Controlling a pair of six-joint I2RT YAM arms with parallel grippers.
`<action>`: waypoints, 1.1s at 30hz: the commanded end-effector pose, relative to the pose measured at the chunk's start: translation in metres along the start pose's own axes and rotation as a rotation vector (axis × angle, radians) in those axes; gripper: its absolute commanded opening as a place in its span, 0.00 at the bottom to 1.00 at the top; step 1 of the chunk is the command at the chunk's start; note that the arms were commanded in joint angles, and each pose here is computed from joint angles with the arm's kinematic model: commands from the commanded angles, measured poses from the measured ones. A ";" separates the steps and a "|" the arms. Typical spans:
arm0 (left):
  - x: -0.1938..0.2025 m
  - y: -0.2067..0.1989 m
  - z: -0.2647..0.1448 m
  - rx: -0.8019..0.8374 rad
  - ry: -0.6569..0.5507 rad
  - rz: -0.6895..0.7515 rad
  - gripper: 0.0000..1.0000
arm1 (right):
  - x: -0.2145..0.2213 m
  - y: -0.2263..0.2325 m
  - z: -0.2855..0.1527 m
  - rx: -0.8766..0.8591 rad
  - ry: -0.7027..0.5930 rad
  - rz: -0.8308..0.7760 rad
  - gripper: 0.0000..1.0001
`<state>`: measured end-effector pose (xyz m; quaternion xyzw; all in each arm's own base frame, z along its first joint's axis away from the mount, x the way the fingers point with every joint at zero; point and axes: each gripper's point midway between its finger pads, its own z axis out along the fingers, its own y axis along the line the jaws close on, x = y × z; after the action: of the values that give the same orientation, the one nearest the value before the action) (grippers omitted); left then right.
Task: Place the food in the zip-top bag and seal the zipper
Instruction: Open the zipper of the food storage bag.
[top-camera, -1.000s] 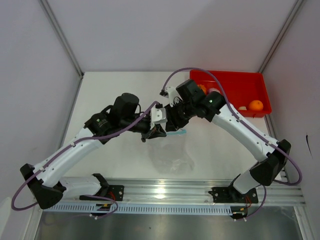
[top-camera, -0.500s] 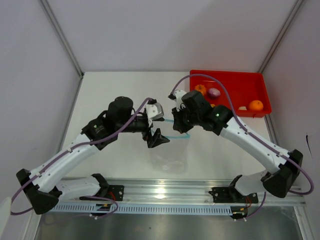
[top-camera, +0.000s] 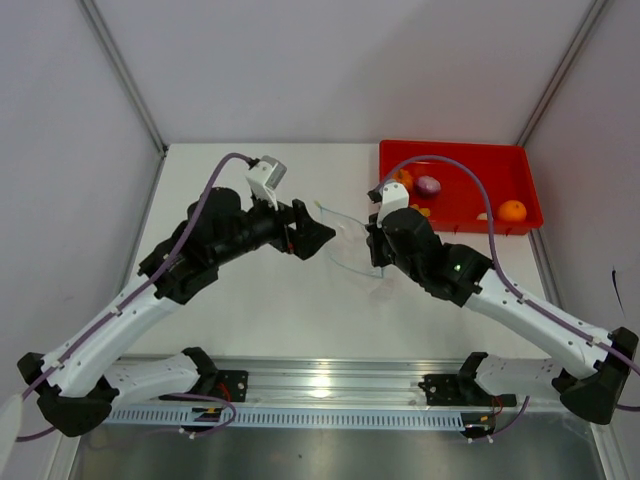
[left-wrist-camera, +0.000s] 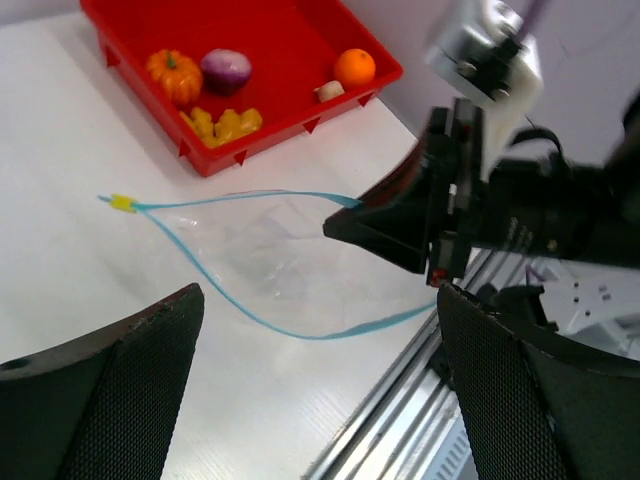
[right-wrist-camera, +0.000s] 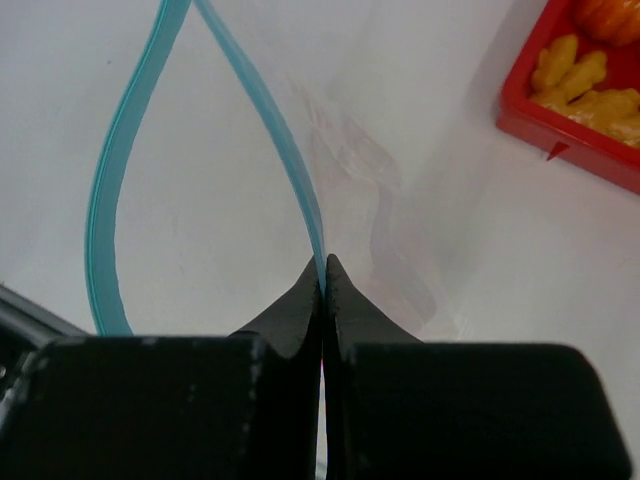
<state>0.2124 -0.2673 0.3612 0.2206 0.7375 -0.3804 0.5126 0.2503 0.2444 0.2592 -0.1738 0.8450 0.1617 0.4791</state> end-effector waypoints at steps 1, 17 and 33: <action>-0.004 0.015 -0.007 -0.158 0.015 -0.250 1.00 | -0.035 -0.009 -0.009 0.091 -0.187 0.082 0.00; 0.089 0.025 0.006 -0.217 0.201 -0.595 0.94 | -0.037 0.010 -0.020 0.159 -0.309 0.067 0.00; 0.085 0.034 0.034 -0.151 0.209 -0.480 0.07 | -0.033 0.021 -0.021 0.099 -0.270 0.073 0.00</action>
<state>0.2206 -0.2765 0.2439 0.0034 0.8635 -0.3939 0.3150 0.2393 0.2563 0.2877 -0.1144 0.7874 0.1446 0.5882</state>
